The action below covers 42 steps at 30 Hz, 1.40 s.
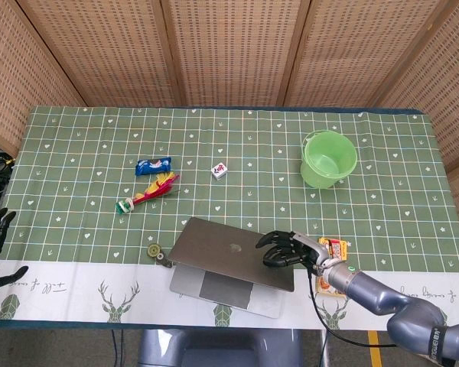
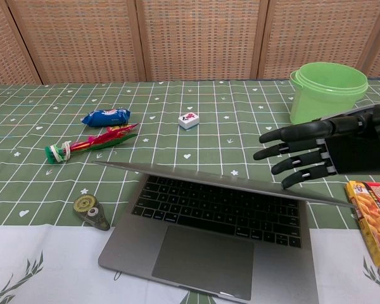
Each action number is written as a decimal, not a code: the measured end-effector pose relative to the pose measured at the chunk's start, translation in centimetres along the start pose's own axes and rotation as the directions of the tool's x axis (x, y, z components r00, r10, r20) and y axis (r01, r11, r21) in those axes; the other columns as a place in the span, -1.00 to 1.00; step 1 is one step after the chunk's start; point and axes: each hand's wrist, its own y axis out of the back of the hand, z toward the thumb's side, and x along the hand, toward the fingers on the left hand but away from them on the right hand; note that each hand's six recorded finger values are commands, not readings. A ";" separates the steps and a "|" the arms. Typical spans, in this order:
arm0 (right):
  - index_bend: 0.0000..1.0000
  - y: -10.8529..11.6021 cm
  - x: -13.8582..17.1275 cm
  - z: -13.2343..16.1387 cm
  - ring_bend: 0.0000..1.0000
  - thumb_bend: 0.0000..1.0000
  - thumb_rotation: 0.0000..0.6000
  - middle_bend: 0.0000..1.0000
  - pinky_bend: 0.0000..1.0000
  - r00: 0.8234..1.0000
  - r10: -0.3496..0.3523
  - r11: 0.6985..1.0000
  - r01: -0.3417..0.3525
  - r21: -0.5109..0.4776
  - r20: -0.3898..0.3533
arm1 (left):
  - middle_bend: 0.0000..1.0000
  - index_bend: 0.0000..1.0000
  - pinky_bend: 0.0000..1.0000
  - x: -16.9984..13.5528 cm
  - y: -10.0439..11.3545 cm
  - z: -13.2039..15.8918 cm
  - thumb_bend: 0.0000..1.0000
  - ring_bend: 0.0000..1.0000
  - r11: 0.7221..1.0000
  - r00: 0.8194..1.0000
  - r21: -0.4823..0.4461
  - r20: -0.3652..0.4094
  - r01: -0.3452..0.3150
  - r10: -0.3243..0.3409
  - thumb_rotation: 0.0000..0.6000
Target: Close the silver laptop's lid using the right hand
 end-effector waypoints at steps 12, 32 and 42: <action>-0.21 -1.1 -0.8 -1.6 -0.15 -0.74 0.83 -0.23 -0.11 0.999 0.029 0.999 -0.029 -0.014 0.041 | -1.00 -1.00 -1.00 0.0 0.1 0.1 -1.00 -1.00 1.000 1.000 -0.003 0.004 -0.004 0.004 1.00; -0.21 -1.6 -2.6 -5.2 -0.15 -0.74 0.87 -0.24 -0.13 0.994 0.047 0.998 -0.042 -0.049 0.101 | -1.00 -1.00 -1.00 -0.1 0.0 0.3 -1.00 -1.00 1.000 1.000 0.001 0.010 -0.001 0.001 1.00; -0.22 -1.7 -3.1 -6.1 -0.15 -0.74 0.87 -0.25 -0.13 0.992 0.053 0.997 -0.047 -0.060 0.117 | -1.00 -1.00 -1.00 -0.1 0.0 0.3 -1.00 -1.00 1.000 1.000 0.002 0.011 -0.002 0.002 1.00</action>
